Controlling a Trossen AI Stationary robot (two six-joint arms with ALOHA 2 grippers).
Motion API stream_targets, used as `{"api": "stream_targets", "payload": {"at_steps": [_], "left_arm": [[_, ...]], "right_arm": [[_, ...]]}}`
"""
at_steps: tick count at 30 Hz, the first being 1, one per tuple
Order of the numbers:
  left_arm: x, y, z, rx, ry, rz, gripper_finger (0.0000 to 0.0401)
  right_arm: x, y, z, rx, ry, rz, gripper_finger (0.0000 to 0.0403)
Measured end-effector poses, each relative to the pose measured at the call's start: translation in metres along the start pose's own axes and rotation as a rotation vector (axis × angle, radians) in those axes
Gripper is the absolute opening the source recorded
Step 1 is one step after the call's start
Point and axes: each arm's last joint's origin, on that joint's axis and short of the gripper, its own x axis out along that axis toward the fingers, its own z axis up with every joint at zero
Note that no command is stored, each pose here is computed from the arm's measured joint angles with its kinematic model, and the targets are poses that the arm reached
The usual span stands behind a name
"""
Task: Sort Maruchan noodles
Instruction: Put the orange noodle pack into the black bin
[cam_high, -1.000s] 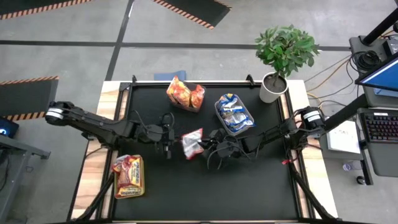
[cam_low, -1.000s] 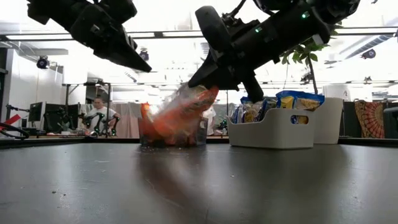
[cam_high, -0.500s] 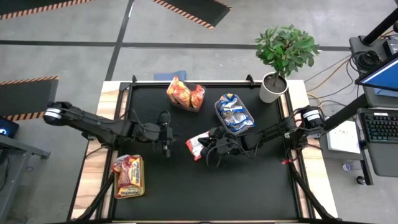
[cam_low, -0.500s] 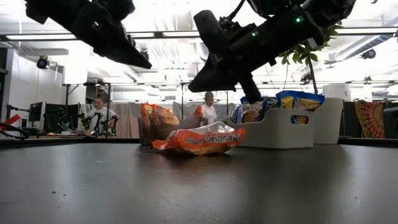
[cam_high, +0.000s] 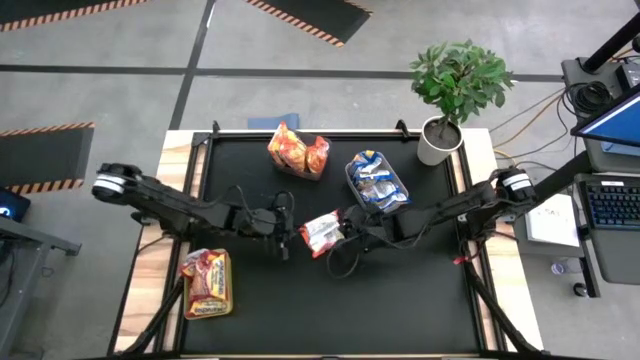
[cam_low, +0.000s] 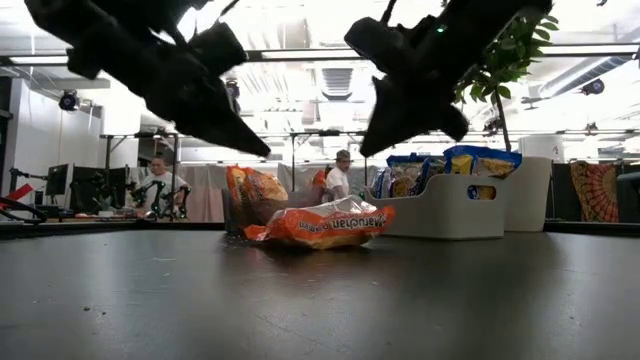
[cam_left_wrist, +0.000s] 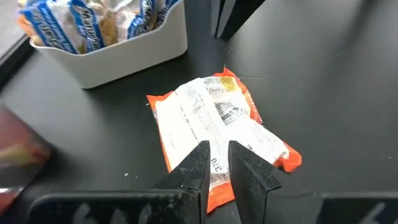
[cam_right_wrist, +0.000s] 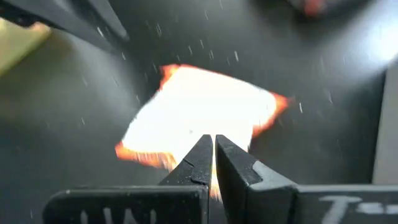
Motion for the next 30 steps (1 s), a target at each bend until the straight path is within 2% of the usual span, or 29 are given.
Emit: {"api": "stream_targets", "payload": {"at_steps": [13, 22, 25, 30], "left_arm": [[0.046, -0.009, -0.027, 0.011, 0.031, 0.009, 0.004], [0.061, -0.006, -0.043, 0.023, 0.093, 0.03, 0.004], [0.062, -0.005, -0.046, 0.021, 0.109, 0.035, 0.004], [0.061, -0.004, -0.049, 0.027, 0.146, 0.039, 0.004]], "right_arm": [[-0.01, -0.003, -0.045, 0.139, 0.239, -0.048, 0.0009], [-0.005, -0.015, -0.056, 0.279, 0.229, -0.113, 0.0013], [-0.004, -0.015, -0.055, 0.301, 0.226, -0.11, 0.0033], [-0.001, -0.011, -0.049, 0.326, 0.188, -0.037, 0.0095]]}}
